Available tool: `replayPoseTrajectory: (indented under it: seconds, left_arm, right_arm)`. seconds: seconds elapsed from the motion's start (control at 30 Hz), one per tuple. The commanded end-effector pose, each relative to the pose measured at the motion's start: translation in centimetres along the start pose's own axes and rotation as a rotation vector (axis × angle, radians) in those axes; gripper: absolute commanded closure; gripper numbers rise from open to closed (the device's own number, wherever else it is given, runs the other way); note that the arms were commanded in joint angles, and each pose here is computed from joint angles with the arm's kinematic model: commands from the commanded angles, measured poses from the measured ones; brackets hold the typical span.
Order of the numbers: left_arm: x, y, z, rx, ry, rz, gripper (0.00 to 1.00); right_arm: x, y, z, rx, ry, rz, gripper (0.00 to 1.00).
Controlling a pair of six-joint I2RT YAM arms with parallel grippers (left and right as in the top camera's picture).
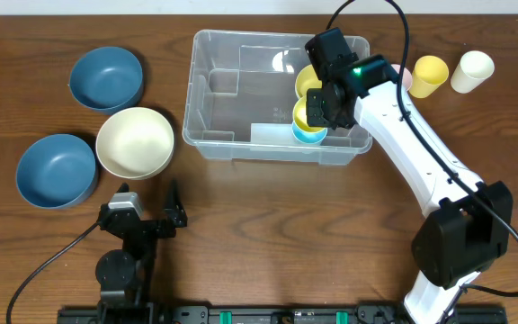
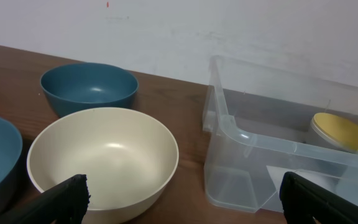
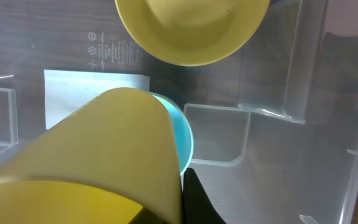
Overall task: Pack container
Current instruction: 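Lower the yellow cup into the bin onto the light-blue cup, then open the right gripper, withdraw, and grasp the second yellow cup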
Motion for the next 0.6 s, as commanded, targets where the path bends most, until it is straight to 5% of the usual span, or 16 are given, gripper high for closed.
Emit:
replayPoseTrajectory:
  seconds: [0.0,0.3,0.57]
  left_arm:
    - [0.2,1.4,0.5,0.004,-0.011,0.040,0.02]
    - [0.1,1.4,0.5,0.004,-0.011,0.040,0.02]
    - [0.1,1.4,0.5,0.004,-0.011,0.040,0.02]
  right_arm:
    - [0.1,0.0,0.0,0.016,0.012,0.001,0.94]
    - [0.0,0.6,-0.1,0.012,0.014,0.025,0.62]
    - [-3.2,-2.2,-1.6,0.041,0.004,-0.054,0.50]
Point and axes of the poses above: each gripper's point midway between its finger pads, its own x axis out along the fingers, its own z axis along the line the jaws close on, y = z × x, the point moved 2 cm from there along -x, back along the fingers, and after that the axes turned 13 degrees about -x, right-handed, at the moved point
